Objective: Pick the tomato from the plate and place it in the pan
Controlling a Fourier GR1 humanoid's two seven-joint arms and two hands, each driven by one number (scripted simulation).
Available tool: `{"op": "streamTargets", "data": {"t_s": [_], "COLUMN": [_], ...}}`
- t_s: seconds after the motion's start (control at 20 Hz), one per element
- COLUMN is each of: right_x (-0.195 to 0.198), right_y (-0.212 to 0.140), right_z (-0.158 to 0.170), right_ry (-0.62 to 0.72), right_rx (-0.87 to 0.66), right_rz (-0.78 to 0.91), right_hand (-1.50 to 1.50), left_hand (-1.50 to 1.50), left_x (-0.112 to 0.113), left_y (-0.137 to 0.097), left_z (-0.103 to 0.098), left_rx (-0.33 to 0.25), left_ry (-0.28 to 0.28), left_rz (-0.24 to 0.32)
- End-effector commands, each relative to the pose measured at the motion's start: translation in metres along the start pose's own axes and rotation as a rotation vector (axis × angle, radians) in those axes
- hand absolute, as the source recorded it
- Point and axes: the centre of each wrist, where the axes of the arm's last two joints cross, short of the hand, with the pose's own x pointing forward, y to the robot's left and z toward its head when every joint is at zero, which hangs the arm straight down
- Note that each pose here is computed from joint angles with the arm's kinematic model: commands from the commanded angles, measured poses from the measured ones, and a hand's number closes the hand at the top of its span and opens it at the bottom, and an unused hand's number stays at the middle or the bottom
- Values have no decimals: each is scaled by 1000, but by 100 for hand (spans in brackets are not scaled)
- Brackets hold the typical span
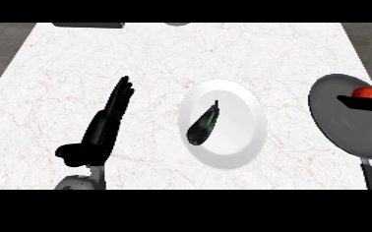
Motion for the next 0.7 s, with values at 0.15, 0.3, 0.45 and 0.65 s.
{"op": "streamTargets", "data": {"t_s": [0.15,0.3,0.45,0.65], "right_x": [8,-19,-39,-56], "right_y": [0,-6,-23,-35], "right_z": [-3,-2,-6,-3], "right_ry": [-111,-108,-91,-121], "right_rx": [-158,-207,-173,-103], "right_rz": [-260,-360,-446,-579], "right_hand": [-150,-150,-150,-150], "left_hand": [0,0,0,0], "left_x": [0,-14,1,-9], "left_y": [1,-1,2,2], "left_z": [-5,13,16,15], "left_rx": [-2,25,25,31], "left_ry": [18,12,19,20], "left_rz": [11,6,-12,-3]}}
